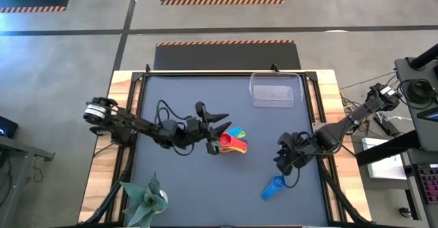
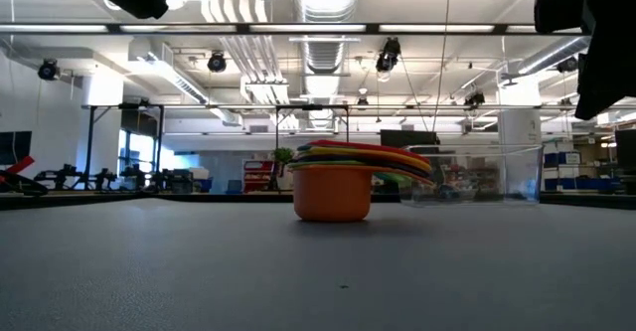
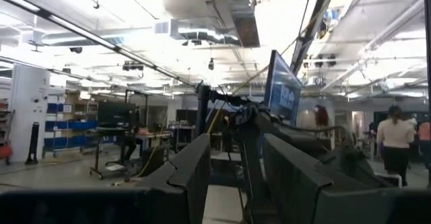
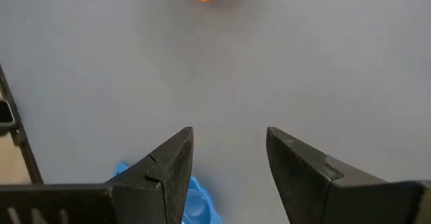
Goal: Nest measuring cups in basket
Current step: Stack the blue measuring cup on top of the red measuring cup
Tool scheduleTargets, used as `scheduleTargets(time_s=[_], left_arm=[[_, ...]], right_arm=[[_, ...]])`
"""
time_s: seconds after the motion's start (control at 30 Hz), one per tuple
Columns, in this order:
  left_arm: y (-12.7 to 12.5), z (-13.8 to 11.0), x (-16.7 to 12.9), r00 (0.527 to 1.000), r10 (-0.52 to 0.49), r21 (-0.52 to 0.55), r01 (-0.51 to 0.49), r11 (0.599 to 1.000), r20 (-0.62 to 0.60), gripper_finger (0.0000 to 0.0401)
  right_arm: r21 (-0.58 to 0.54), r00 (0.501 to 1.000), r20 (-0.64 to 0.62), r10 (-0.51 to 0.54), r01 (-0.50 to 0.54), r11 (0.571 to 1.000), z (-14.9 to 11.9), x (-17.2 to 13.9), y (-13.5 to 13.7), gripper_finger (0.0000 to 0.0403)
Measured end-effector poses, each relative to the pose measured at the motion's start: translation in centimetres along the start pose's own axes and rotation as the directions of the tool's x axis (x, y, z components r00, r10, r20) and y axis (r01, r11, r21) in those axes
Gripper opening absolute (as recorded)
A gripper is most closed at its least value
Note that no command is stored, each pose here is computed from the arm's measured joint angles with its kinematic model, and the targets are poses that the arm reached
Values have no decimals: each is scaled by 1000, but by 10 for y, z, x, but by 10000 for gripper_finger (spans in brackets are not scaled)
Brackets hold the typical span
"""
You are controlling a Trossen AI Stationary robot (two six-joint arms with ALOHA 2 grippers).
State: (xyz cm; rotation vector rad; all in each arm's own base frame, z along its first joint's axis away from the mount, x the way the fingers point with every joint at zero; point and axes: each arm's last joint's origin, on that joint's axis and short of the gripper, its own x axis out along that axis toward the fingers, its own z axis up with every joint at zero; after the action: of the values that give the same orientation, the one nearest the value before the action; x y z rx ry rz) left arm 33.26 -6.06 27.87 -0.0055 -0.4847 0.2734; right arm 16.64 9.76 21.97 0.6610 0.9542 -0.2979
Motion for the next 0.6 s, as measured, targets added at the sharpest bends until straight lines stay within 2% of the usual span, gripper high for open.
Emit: scheduleTargets(time_s=[0.07, 0.23, 0.47, 0.6], left_arm=[[0, 2, 0, 1000, -8, -9, 8, 1000, 22, 119], [-3, 8, -1, 988, -112, -36, 116, 993, 103, 119], [-4, 9, -1, 983, -145, -74, 154, 985, 116, 119], [-6, 8, -2, 974, -198, -99, 209, 973, 107, 119]], right_arm=[[32, 1000, 0, 0, 0, 999, 0, 0, 0, 176], [136, 1000, -3, 2, -1, 991, 0, 0, 0, 176], [297, 1000, -5, 19, -17, 955, 0, 0, 2, 176], [338, 1000, -11, 20, -15, 941, -1, 0, 2, 176]])
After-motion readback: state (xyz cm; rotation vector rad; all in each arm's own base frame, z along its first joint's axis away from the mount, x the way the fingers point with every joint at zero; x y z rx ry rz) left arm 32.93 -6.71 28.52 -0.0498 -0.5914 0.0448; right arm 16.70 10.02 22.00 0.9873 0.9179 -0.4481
